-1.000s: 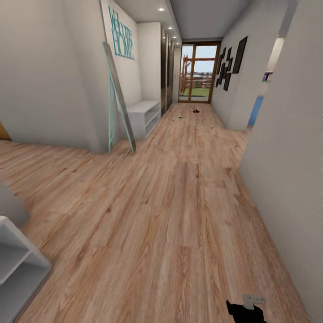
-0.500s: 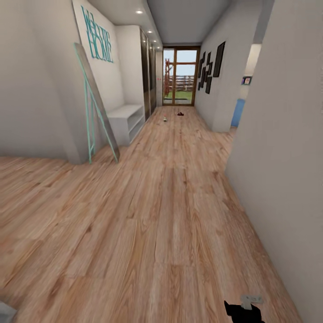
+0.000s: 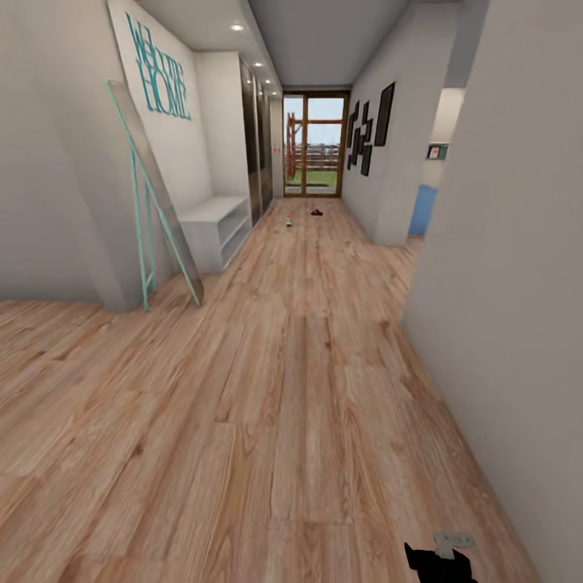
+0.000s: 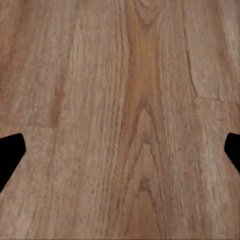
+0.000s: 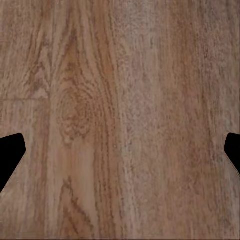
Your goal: Pick up the two gym shoes and the two sandals from the corridor floor and place them onto the hallstand (shoe rack) in the corridor, making sure they are on the rack and not on the floor. Arrange them so the two gym shoes are next to each other and the two sandals are next to each other.
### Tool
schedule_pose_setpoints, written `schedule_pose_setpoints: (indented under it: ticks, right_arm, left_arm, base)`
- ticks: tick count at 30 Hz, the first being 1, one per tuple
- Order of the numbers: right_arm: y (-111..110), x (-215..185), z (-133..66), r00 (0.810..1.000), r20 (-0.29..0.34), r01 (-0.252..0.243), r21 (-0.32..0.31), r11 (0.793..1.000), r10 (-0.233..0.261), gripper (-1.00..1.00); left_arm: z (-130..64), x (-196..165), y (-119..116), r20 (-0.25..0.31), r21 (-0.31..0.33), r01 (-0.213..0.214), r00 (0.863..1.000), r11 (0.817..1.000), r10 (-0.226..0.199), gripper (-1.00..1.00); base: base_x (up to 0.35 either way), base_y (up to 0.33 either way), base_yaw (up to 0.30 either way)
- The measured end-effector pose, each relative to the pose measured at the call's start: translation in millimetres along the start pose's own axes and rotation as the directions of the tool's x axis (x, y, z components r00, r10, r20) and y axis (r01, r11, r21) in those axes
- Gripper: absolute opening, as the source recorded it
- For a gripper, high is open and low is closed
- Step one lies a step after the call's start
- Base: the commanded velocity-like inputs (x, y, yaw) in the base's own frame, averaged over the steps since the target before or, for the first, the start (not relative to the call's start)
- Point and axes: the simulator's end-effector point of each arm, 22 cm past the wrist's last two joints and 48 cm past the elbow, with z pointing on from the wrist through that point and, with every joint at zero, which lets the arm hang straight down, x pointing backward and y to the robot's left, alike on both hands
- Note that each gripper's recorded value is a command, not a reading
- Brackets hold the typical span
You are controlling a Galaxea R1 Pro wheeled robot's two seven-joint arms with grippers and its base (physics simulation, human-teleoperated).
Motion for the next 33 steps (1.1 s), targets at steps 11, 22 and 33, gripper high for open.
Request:
schedule_pose_setpoints:
  ticks: [11, 22, 33]
  right_arm:
    - [0.3, -6.7, -1.5, 1.0, 0.014, -0.001, 0.0, 1.0, 0.001, 1.0]
    - [-0.3, -10.0, -2.0, 1.0, 0.021, -0.001, -0.001, 1.0, 0.001, 1.0]
    - [-1.2, -10.0, -2.0, 1.0, 0.02, 0.001, -0.002, 1.0, -0.001, 1.0]
  left_arm:
    - [0.1, -5.8, -0.8, 0.013, 0.002, -0.002, 1.0, 1.0, 0.002, 1.0]
    - [0.1, -7.8, -1.2, 0.018, 0.003, -0.003, 1.0, 1.0, 0.003, 1.0]
    - [0.2, -8.0, -1.2, 0.018, 0.003, -0.003, 1.0, 1.0, 0.003, 1.0]
  base:
    - [0.336, 0.0, 0.177]
    - [0.336, 0.0, 0.052]
    - [0.337, 0.0, 0.003]
